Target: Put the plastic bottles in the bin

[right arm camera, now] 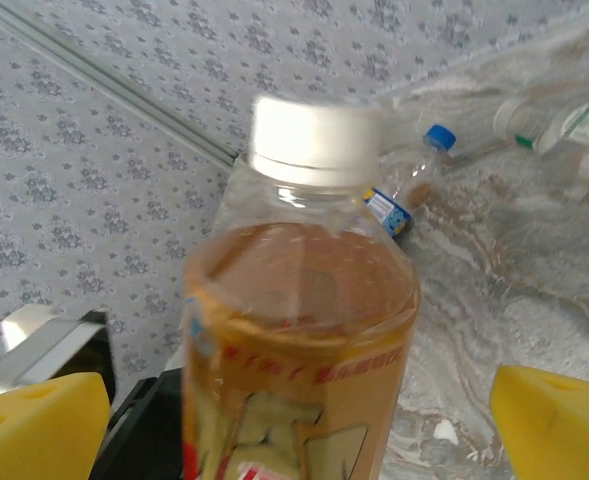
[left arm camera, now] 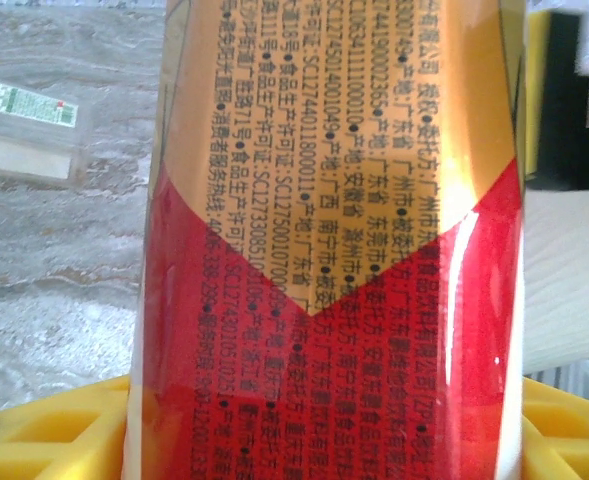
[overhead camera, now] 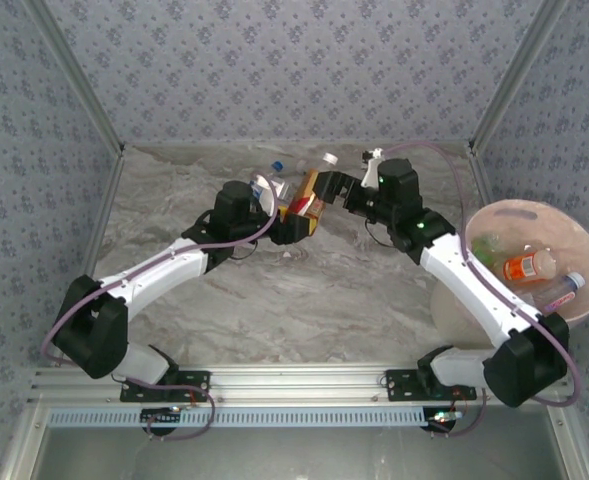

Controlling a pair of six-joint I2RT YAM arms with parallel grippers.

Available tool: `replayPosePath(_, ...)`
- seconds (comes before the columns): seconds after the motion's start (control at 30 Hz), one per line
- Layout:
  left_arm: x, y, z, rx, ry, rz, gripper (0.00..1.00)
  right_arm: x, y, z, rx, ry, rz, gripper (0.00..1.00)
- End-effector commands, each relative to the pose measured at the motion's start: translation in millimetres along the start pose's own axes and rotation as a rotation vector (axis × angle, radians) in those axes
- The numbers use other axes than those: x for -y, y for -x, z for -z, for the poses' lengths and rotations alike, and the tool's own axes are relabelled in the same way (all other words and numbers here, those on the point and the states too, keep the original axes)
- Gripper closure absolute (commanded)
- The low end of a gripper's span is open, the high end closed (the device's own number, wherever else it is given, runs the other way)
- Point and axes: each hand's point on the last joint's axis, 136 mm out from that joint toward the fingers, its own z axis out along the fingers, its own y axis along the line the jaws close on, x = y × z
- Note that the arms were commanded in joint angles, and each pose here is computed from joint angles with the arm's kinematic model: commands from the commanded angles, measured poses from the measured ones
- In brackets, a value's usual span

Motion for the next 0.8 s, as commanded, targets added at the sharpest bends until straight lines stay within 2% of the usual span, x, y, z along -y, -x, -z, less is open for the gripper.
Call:
replayPosePath(0.0,23.1,18.7,9.5,0.064,-0.082,-0.037,0.46,-15.2,10.7,-5.0,0.002,0.061,-0.062,0.00)
replayPosePath(0.2,29.3,16.3,5.2,0.045,-0.091,-0.066,0.46,-18.2,7.4,-20.2,-0.028,0.099,-0.074,0.02)
replayPosePath(0.37,27.8,13.0,-0.1,0.025,-0.057,-0.087,0.45,-21.2,3.5,-27.5,-0.044,0.126,-0.077,0.13)
replayPosePath(0.53,27.6,13.1,-3.2,0.013,-0.038,-0.095,0.44,-18.9,-2.0,-27.3,-0.060,0.117,-0.061,0.29)
replayPosePath(0.7,25.7,12.7,-7.5,-0.010,-0.032,-0.071,0.39,-13.7,-5.8,-20.7,-0.063,0.078,-0.015,0.38)
replayPosePath(0.77,25.9,13.2,-7.5,-0.012,-0.030,-0.059,0.32,-11.2,-6.2,-16.9,-0.058,0.058,0.000,0.40)
